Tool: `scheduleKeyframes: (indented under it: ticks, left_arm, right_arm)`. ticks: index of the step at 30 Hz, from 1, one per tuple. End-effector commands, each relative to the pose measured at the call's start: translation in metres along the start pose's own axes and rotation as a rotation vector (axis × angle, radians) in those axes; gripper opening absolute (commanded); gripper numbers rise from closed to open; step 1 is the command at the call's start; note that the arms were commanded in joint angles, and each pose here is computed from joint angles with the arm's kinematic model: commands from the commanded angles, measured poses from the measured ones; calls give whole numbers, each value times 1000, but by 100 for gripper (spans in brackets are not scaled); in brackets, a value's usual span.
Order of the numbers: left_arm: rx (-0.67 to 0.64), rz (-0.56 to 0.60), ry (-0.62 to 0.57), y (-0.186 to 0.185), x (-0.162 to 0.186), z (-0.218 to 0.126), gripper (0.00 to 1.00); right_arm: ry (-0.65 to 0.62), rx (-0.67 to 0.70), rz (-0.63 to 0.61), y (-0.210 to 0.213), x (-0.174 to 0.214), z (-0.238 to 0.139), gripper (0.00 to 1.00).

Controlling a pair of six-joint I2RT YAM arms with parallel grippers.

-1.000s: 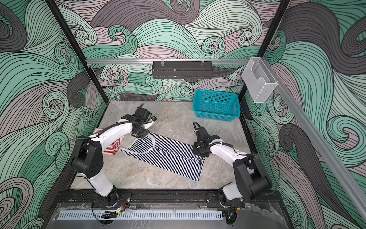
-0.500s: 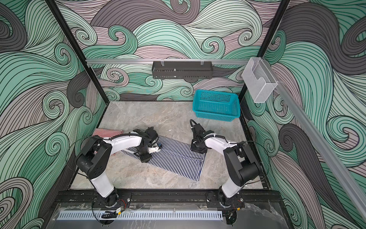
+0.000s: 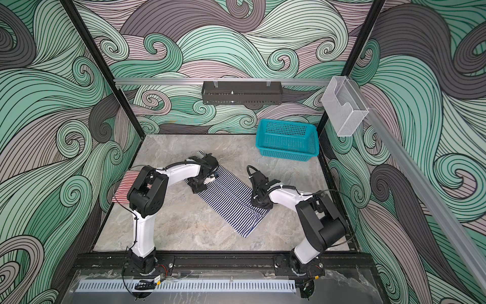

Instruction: Fold and stack the tank tops

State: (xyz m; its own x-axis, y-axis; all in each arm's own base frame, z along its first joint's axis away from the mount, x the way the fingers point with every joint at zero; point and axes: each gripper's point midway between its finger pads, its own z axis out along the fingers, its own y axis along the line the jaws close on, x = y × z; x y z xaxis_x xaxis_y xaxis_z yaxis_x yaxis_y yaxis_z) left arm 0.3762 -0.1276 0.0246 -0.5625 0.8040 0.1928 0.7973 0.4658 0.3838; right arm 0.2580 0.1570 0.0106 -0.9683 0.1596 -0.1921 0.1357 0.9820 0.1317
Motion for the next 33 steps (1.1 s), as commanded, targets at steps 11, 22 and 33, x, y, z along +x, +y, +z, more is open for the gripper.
scheduleKeyframes:
  ticks: [11, 22, 33]
  left_arm:
    - [-134, -169, -30, 94, -37, 34, 47]
    - [-77, -343, -262, 90, 8, -35, 48]
    - [168, -114, -376, -40, 86, -65, 58]
  right_arm:
    - [251, 113, -215, 86, 139, 24, 35]
    - [183, -72, -359, 152, 139, -15, 37]
    - [243, -281, -219, 140, 131, -29, 47]
